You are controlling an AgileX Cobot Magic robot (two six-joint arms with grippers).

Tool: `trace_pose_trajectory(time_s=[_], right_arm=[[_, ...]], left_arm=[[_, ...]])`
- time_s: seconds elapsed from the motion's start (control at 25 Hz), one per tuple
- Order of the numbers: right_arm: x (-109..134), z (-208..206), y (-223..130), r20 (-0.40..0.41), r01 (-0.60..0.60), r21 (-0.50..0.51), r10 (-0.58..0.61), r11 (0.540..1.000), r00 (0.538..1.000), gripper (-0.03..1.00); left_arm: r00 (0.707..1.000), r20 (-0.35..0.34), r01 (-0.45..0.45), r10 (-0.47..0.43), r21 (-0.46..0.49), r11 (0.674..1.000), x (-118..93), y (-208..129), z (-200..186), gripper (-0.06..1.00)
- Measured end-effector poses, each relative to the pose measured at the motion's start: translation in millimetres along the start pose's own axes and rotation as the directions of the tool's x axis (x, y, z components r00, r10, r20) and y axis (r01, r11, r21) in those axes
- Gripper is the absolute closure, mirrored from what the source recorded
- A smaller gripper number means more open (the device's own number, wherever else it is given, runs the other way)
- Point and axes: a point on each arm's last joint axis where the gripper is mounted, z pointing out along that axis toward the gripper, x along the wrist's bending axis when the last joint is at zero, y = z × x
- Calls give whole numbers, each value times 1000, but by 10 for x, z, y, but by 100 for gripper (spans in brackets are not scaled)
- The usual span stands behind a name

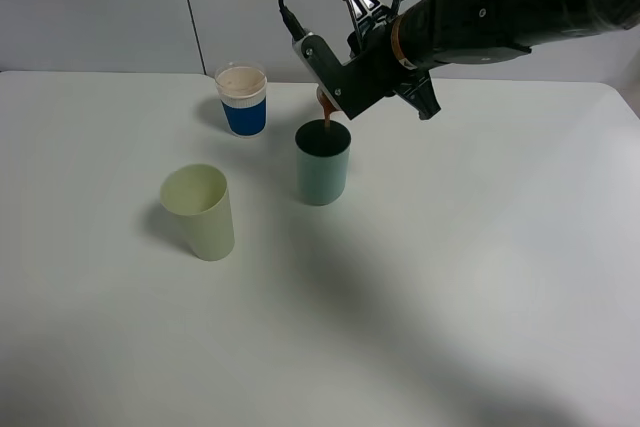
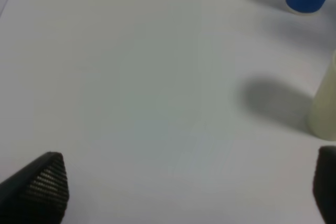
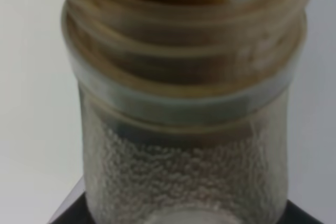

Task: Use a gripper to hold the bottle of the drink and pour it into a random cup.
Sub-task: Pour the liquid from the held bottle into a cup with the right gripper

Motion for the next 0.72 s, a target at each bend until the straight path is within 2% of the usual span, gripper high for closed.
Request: trace_pose_trajectory(time_s=[0.2,0.72], right_arm=[[-2,0,-2,3,47,3,-47,999,999,61],[-5,0,-4,5,69,4,-69,998,998,61]], left_arm=[[1000,0,0,0,0,1000,0,0,0,2],[1000,0,0,0,0,1000,0,0,0,2]])
